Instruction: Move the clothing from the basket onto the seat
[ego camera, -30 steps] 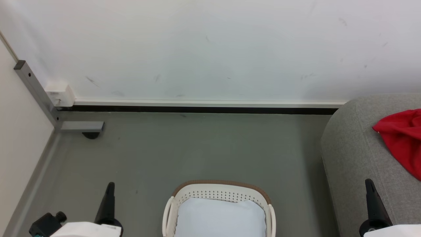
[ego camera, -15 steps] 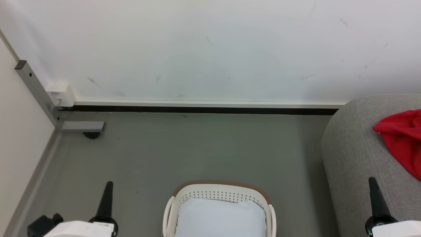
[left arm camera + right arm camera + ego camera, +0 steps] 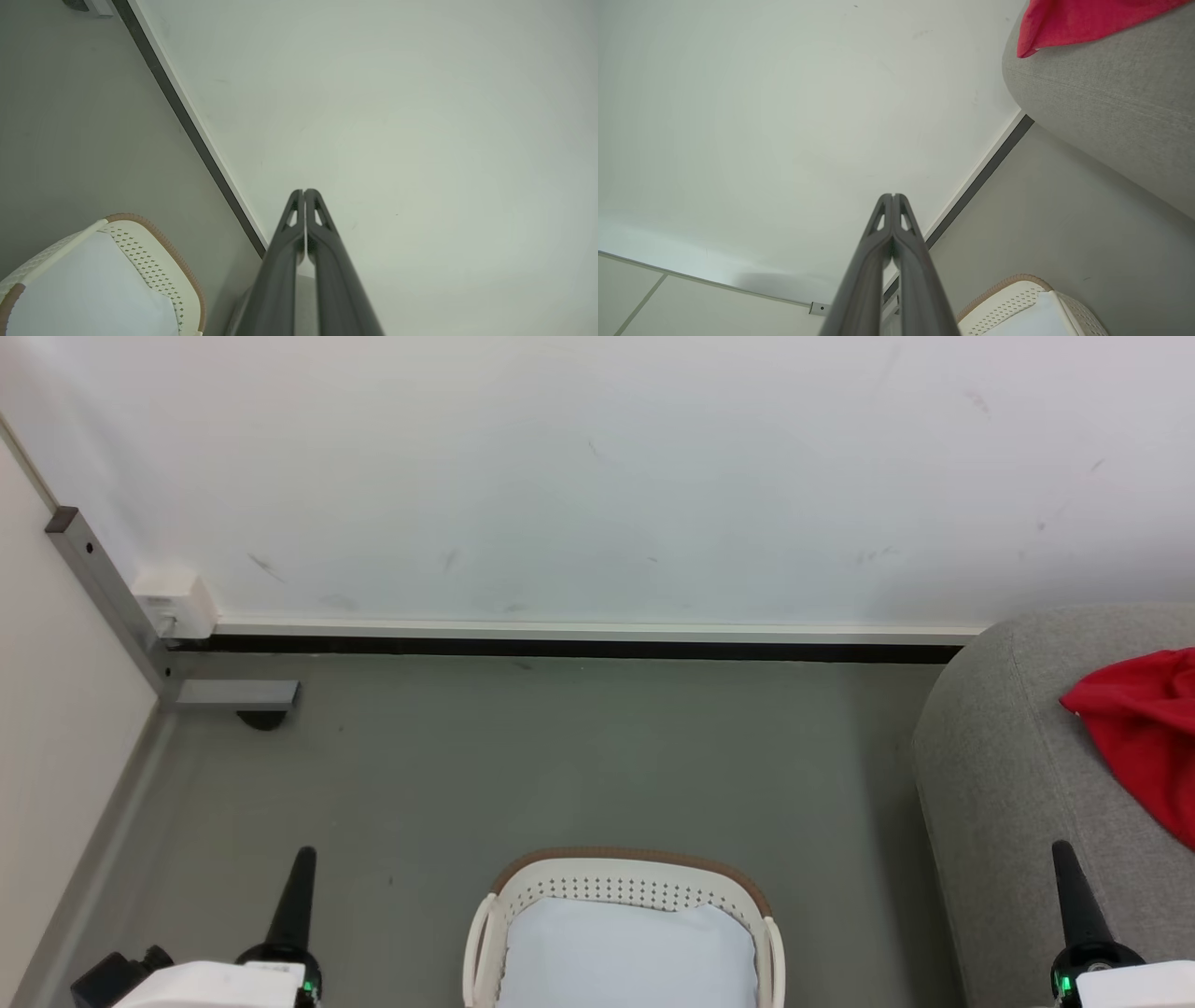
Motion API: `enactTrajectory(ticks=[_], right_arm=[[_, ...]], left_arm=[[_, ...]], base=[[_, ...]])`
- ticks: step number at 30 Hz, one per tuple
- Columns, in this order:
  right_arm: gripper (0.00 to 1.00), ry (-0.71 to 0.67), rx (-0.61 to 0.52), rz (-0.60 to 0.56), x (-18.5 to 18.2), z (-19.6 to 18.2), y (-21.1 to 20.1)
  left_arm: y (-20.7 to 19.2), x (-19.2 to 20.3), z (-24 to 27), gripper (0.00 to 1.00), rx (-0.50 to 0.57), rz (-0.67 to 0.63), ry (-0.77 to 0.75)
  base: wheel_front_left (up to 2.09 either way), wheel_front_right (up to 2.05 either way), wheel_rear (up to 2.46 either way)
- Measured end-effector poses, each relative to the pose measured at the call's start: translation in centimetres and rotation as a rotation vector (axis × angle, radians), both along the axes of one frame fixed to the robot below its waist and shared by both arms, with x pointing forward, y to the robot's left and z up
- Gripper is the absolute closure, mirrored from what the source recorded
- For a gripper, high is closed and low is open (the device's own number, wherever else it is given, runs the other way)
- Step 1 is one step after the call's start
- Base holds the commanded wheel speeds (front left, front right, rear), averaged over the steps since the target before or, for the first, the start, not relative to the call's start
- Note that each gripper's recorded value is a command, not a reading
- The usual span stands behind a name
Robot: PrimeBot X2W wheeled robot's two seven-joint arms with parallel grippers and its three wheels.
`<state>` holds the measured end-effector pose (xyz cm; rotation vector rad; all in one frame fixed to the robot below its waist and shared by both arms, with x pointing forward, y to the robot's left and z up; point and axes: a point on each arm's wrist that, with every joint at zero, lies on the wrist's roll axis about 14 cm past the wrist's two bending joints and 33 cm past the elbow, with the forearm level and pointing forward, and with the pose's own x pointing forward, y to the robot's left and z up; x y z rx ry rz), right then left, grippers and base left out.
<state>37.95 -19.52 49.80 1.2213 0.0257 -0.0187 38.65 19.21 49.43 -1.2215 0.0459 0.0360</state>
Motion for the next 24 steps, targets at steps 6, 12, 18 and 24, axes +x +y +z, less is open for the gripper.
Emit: enactTrajectory(ticks=[6,12,18,24], right_arm=[[1.00,-0.004,0.049,-0.003,0.23,0.20,-0.12],[1.00,-0.004,0.095,-0.002,0.33,0.24,-0.12],[1.00,-0.004,0.148,-0.003,0.36,0.22,-0.16],[1.00,-0.005,0.194,-0.006,0.40,0.23,-0.23]], left_arm=[[0.03,0.07,0.15,1.00,-0.053,-0.001,-0.005],[0.20,0.06,0.24,1.00,-0.099,0.003,-0.008],[0.30,0.07,0.33,1.00,-0.145,0.004,-0.013],[0.36,0.08,0.44,1.00,-0.194,0.006,-0.017]], base=[[0.00,0.00,0.00],[0.00,0.00,0.00],[0.00,0.00,0.00],[0.00,0.00,0.00]])
